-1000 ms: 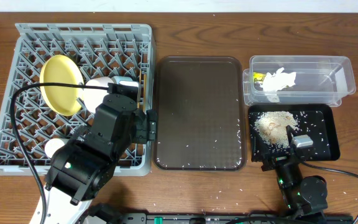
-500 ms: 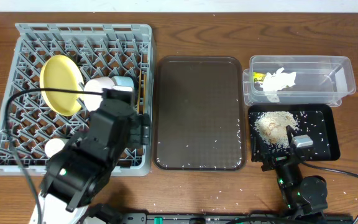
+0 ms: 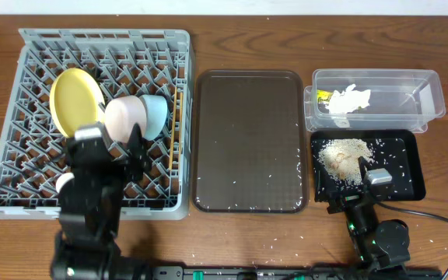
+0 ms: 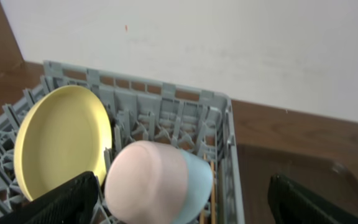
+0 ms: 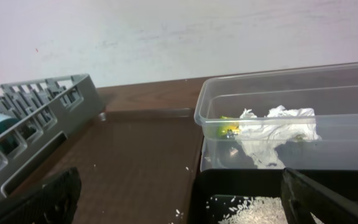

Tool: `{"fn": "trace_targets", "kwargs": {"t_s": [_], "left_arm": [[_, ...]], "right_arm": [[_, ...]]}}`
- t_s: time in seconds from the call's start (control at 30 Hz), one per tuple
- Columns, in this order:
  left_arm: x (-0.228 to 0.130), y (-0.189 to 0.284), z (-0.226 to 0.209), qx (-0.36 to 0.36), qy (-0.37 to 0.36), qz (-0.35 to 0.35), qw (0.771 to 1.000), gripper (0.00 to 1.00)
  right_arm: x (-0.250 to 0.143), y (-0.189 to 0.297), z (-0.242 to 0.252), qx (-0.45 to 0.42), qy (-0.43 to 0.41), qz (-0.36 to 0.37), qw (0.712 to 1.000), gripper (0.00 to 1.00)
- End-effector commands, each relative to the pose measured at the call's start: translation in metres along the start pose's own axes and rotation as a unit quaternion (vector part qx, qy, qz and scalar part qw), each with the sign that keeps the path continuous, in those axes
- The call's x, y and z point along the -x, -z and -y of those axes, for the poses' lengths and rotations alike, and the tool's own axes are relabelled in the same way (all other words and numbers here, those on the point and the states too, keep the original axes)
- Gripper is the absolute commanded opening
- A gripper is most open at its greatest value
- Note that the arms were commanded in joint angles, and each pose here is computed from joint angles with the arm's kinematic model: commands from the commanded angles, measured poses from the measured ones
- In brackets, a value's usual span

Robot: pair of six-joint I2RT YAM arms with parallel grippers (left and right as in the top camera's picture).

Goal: Sort waste into correct bins and load items into the dishwasher

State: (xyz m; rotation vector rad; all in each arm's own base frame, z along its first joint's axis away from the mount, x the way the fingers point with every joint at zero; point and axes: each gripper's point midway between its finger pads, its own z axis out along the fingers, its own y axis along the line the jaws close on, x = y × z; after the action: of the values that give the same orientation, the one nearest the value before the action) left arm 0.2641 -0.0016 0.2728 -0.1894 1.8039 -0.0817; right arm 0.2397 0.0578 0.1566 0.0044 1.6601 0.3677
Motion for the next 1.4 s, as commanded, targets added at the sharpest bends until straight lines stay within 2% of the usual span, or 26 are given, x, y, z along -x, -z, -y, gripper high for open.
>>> {"fn": "trace_targets", "kwargs": {"t_s": [0.0, 0.17, 0.37, 0.57, 0.67, 1.37], "left_arm": [[-0.021, 0.006, -0.007, -0.007, -0.001, 0.032, 0.999, 0.88], [-0.037, 0.011, -0.011, -0.018, 0.007, 0.095, 0.995, 0.88], [-0.067, 0.007, -0.016, -0.025, 0.011, 0.127, 0.992, 0.88], [-0.112, -0.010, -0.022, -0.019, 0.012, 0.091, 0.996, 0.88], [-0.134, -0.013, -0.026, -0.010, 0.007, 0.044, 0.999, 0.88], [-0.135, -0.013, -0.027, -0.009, 0.007, 0.041, 0.999, 0.88]], "right_arm": [[0.001, 0.000, 0.003, -0.008, 0.006, 0.002, 1.000, 0.99], [0.001, 0.000, 0.003, -0.008, 0.006, 0.002, 1.000, 0.99], [0.001, 0.000, 0.003, -0.008, 0.006, 0.002, 1.000, 0.99], [0.001, 0.000, 0.003, -0.008, 0.006, 0.002, 1.000, 0.99], [0.001, 0.000, 0.003, -0.008, 0.006, 0.002, 1.000, 0.99], [0.001, 0.000, 0.003, -0.008, 0.006, 0.002, 1.000, 0.99]]}}
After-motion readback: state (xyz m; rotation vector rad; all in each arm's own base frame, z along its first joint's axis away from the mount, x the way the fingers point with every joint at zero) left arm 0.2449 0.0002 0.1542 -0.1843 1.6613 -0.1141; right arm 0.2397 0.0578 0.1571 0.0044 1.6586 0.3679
